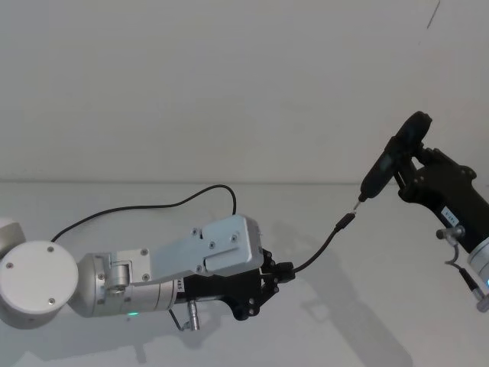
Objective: Pick up the data cable with the one hand.
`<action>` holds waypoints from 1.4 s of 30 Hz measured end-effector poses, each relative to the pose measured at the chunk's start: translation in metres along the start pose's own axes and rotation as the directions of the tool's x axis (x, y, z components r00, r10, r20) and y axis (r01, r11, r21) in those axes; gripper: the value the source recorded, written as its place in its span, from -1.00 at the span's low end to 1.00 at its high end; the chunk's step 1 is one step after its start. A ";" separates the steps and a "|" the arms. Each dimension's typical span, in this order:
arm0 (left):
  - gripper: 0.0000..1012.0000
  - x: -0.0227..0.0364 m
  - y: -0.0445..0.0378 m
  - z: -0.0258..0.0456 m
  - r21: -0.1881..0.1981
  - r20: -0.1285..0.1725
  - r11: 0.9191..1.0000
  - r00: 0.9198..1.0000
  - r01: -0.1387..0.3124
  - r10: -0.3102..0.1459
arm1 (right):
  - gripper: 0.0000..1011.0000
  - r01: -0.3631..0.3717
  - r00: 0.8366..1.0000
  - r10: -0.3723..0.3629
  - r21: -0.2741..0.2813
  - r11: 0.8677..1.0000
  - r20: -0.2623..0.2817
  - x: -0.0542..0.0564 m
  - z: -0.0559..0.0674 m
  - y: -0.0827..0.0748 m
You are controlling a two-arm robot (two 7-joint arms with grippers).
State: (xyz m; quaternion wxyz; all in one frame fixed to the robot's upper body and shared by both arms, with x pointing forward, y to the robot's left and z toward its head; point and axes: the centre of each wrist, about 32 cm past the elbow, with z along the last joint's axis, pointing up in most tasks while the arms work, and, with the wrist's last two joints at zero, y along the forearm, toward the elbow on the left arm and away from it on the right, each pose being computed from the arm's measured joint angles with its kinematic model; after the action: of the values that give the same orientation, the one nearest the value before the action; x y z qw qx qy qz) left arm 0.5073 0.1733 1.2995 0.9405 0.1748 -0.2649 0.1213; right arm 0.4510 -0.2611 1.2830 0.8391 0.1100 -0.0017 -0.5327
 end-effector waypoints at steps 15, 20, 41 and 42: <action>-0.92 0.0000 0.0000 0.0000 0.000 0.000 1.000 1.000 0.000 0.000 | -0.45 -0.003 1.000 0.003 -0.003 1.000 -0.004 0.001 0.000 -0.001; -0.92 0.0000 0.0000 0.0000 0.000 0.000 1.000 1.000 0.000 0.000 | -0.45 -0.007 1.000 0.007 -0.007 1.000 -0.005 0.000 0.000 -0.002; -0.92 0.0000 0.0000 0.0000 0.000 0.000 1.000 1.000 0.000 0.000 | -0.45 -0.009 1.000 0.009 -0.014 1.000 -0.002 0.001 -0.001 -0.002; -0.92 0.0000 0.0000 0.0000 0.000 0.000 1.000 1.000 0.000 0.000 | -0.45 -0.009 1.000 0.009 -0.014 1.000 -0.002 0.001 -0.001 -0.002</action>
State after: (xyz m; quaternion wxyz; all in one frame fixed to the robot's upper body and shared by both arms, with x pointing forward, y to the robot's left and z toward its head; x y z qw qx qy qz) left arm 0.5073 0.1734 1.2995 0.9405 0.1749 -0.2649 0.1213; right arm 0.4495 -0.2624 1.2816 0.8421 0.1047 0.0024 -0.5290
